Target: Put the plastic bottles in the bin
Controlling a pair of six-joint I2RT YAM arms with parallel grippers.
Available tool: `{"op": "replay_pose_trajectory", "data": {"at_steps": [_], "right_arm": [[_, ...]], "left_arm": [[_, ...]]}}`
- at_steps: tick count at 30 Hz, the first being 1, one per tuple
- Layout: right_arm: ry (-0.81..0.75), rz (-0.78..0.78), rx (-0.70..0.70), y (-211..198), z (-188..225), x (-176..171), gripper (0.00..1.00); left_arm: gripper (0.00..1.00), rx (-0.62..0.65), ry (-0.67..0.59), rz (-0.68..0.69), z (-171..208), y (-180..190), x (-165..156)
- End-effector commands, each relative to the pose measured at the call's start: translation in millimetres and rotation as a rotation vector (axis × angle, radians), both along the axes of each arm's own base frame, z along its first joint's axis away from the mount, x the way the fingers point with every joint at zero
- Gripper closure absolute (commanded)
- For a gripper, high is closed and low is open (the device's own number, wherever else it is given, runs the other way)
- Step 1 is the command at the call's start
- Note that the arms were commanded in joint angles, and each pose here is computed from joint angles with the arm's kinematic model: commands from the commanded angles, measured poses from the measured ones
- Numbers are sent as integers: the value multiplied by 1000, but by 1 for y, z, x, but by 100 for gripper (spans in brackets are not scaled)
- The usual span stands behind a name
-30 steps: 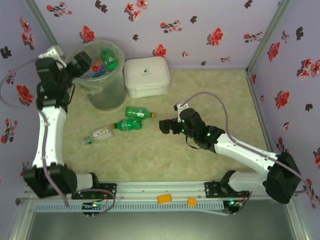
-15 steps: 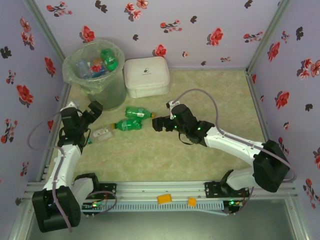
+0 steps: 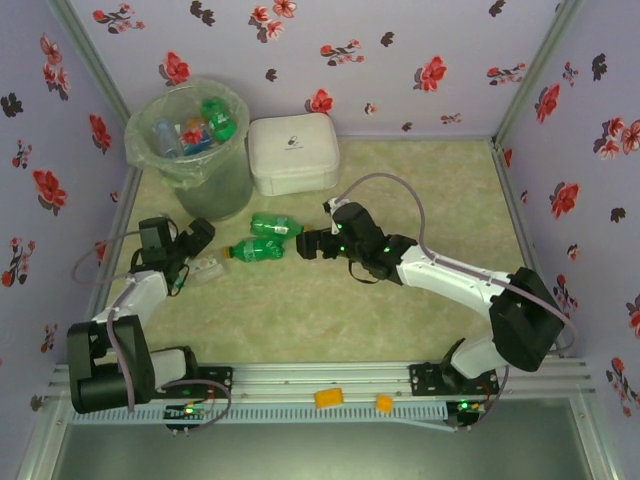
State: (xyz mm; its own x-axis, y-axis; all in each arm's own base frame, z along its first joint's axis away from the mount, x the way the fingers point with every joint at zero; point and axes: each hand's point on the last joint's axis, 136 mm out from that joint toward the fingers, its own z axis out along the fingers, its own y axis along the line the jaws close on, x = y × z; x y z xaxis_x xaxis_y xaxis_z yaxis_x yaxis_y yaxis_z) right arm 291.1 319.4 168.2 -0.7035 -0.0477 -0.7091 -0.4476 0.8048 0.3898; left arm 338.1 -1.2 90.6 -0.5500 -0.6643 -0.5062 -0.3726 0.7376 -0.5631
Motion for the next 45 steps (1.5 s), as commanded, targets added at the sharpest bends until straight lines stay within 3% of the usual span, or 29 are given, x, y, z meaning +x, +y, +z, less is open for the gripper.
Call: {"op": "replay_pose_trajectory", "data": {"at_steps": [1, 19, 31, 45], "right_arm": [[-1, 1, 14, 4, 8, 4, 0], [-4, 6, 7, 2, 7, 2, 0], [-13, -3, 8, -5, 8, -1, 0], [-14, -2, 7, -5, 7, -1, 0]], "left_arm": [[0, 28, 1, -57, 7, -10, 1], [0, 76, 210, -250, -14, -78, -68], [0, 172, 359, -339, -21, -77, -103], [0, 231, 442, -461, -36, -101, -138]]}}
